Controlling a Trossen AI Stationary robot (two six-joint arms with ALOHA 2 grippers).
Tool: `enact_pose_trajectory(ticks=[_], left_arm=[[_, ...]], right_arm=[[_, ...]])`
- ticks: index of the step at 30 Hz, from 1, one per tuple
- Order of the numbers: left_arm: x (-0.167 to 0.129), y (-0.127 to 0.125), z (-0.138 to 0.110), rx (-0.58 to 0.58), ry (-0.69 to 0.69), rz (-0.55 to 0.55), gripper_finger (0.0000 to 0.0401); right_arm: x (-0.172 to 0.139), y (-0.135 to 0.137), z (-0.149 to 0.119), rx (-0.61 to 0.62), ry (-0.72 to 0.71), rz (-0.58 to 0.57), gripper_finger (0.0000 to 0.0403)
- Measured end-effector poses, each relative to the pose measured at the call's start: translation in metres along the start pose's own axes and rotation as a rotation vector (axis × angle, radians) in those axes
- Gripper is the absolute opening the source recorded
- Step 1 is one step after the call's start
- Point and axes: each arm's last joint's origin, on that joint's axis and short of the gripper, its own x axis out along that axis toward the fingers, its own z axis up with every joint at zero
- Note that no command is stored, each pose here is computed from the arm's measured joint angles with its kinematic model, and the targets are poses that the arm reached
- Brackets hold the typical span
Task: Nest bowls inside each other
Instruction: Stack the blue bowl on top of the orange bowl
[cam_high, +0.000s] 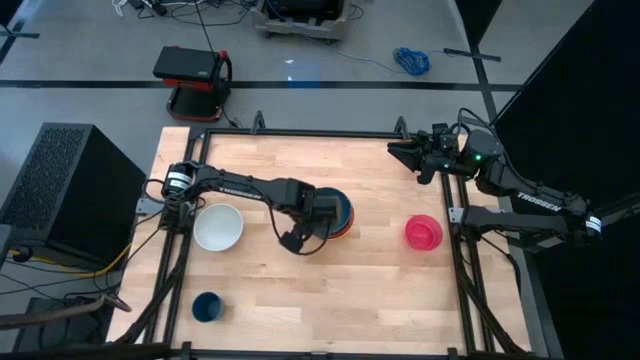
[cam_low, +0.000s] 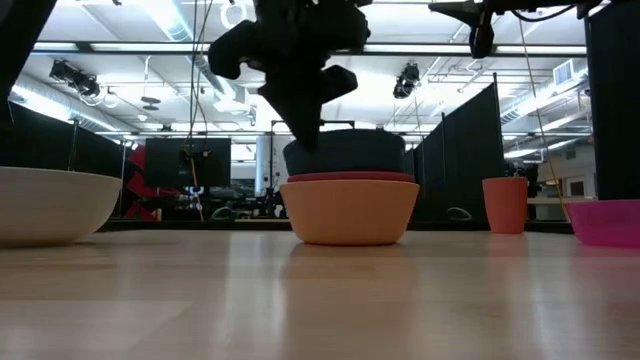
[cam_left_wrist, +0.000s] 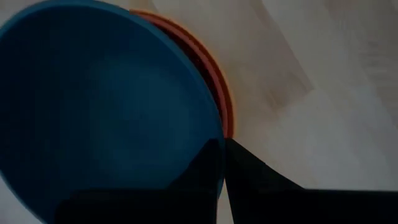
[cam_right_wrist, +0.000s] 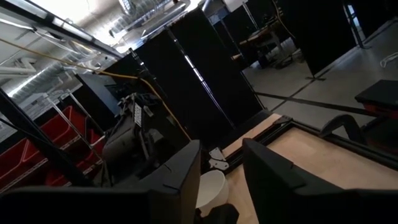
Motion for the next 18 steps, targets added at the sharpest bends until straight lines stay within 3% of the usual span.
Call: enact_pose_trajectory(ticks=[18], left_arm=[[0.017,0.000,0.003,-0.006,0.009,-0.045,0.0001]], right_arm=[[0.000,0.000,0.000,0.002,0.000,0.001,0.0107]])
